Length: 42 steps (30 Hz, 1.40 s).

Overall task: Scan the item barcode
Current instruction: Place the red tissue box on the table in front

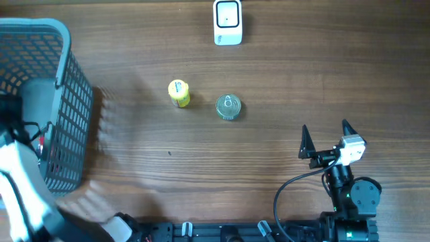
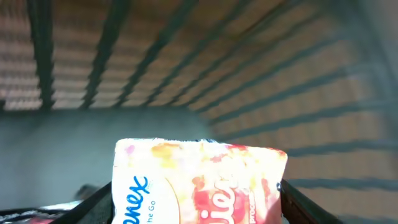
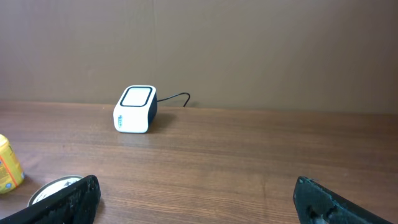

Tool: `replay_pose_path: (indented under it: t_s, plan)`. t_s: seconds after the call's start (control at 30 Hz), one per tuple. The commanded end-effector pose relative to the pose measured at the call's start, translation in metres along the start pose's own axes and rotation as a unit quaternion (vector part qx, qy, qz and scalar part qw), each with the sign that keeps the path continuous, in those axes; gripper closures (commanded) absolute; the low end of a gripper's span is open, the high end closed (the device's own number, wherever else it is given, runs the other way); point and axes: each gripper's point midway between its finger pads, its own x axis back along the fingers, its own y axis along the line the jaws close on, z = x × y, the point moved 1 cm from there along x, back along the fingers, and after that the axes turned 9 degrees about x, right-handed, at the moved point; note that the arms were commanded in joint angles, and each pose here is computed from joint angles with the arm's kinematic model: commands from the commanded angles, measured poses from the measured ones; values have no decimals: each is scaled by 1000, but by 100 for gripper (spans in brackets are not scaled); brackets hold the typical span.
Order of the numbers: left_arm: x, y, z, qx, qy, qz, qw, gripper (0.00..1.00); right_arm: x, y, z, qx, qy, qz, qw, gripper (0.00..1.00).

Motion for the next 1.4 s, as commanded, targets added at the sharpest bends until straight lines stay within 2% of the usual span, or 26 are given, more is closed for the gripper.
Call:
replay_pose_path:
  t_s: [0.0, 0.13, 0.23, 0.3, 0.43, 0.6, 0.7, 0.8, 0.83, 0.87, 0.9, 0.97, 1.0, 1.13, 1.3, 1.37]
  plan:
    - [65, -47, -15, -2, -23, 106, 994, 33, 0, -1, -1, -6, -3, 3, 1000, 0]
    - [125, -88, 0, -27, 10, 220, 975, 33, 0, -1, -1, -6, -3, 3, 1000, 0]
    - [148, -112, 38, -55, 86, 285, 953, 33, 0, -1, -1, -6, -3, 3, 1000, 0]
    - [167, -130, 80, -84, 163, 333, 925, 33, 0, -1, -1, -6, -3, 3, 1000, 0]
    - [194, -148, 135, -135, 233, 377, 886, 34, 0, -1, -1, -6, -3, 3, 1000, 0]
    - [239, -151, 215, -262, 299, 432, 810, 34, 0, -1, -1, -6, -3, 3, 1000, 0]
    - [246, -136, 250, -332, 308, 417, 788, 32, 0, -1, -1, -6, -3, 3, 1000, 0]
    - [258, -115, 286, -437, 312, 421, 731, 27, 0, -1, -1, -6, -3, 3, 1000, 0]
    - [264, -106, 298, -474, 318, 427, 701, 23, 0, -1, -1, -6, -3, 3, 1000, 0]
    - [273, -91, 316, -523, 328, 435, 655, 18, 0, -1, -1, -6, -3, 3, 1000, 0]
    - [277, -81, 326, -549, 334, 434, 631, 15, 0, -1, -1, -6, -3, 3, 1000, 0]
    - [281, -69, 342, -578, 344, 428, 603, 12, 0, -1, -1, -6, -3, 3, 1000, 0]
    - [280, -61, 350, -592, 351, 417, 594, 12, 0, -1, -1, -6, -3, 3, 1000, 0]
    - [261, -35, 371, -631, 372, 355, 581, 18, 0, -1, -1, -6, -3, 3, 1000, 0]
    - [237, -29, 384, -642, 376, 316, 589, 0, 0, -1, -1, -6, -3, 3, 1000, 0]
    - [236, -31, 384, -641, 371, 318, 592, 0, 0, -1, -1, -6, -3, 3, 1000, 0]
